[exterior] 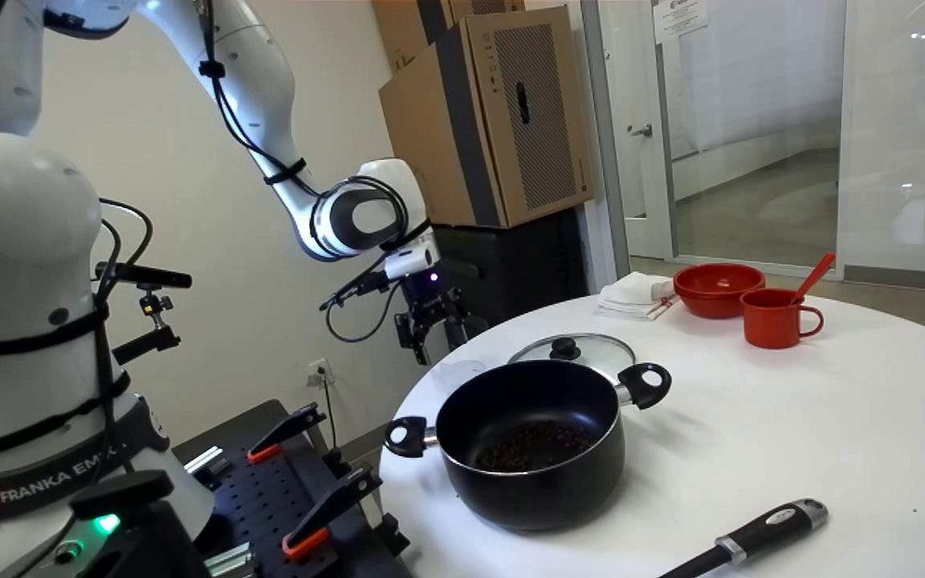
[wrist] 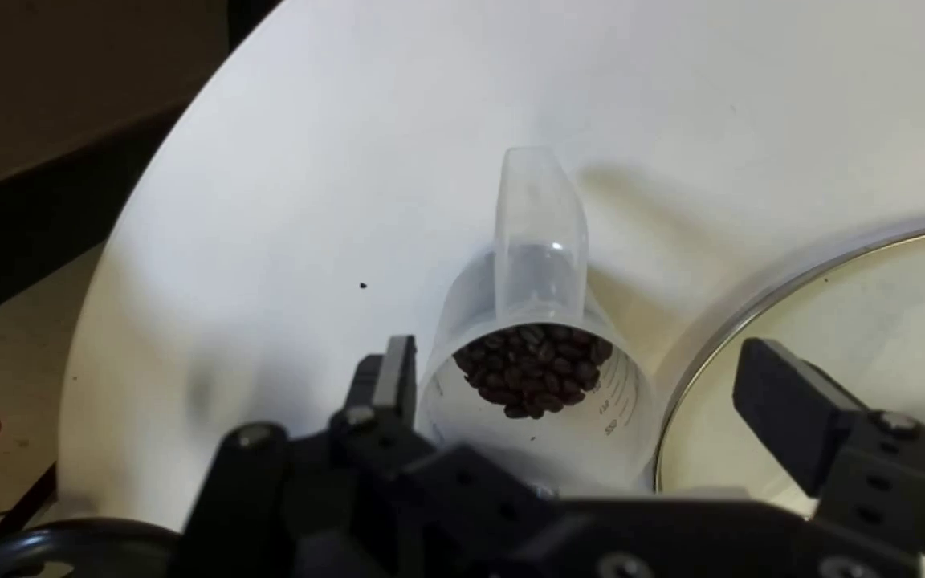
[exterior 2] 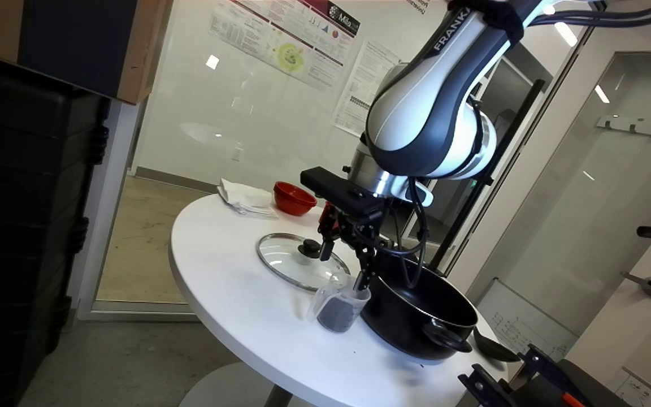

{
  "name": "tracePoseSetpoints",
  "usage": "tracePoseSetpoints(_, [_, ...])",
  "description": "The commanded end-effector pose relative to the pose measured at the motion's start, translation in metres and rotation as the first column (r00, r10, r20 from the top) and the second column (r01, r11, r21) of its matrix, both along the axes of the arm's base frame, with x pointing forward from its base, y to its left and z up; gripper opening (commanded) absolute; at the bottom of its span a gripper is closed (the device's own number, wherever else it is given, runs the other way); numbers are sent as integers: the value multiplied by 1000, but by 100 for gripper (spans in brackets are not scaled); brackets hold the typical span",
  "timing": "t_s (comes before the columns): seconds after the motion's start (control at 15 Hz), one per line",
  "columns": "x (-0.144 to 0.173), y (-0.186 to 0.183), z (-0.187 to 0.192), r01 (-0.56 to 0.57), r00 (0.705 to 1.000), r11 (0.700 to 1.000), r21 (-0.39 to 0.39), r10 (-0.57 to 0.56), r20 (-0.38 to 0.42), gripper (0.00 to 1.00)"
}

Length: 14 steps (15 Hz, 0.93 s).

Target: Pour the contents of the jug into the pot

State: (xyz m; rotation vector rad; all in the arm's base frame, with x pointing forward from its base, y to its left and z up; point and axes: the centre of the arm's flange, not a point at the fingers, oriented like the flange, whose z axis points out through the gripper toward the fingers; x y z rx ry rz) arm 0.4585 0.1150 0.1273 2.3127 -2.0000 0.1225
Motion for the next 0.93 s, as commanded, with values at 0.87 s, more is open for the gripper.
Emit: tracePoseSetpoints(0.87, [6, 7, -43, -69, 996, 997, -35, 67, -54, 77])
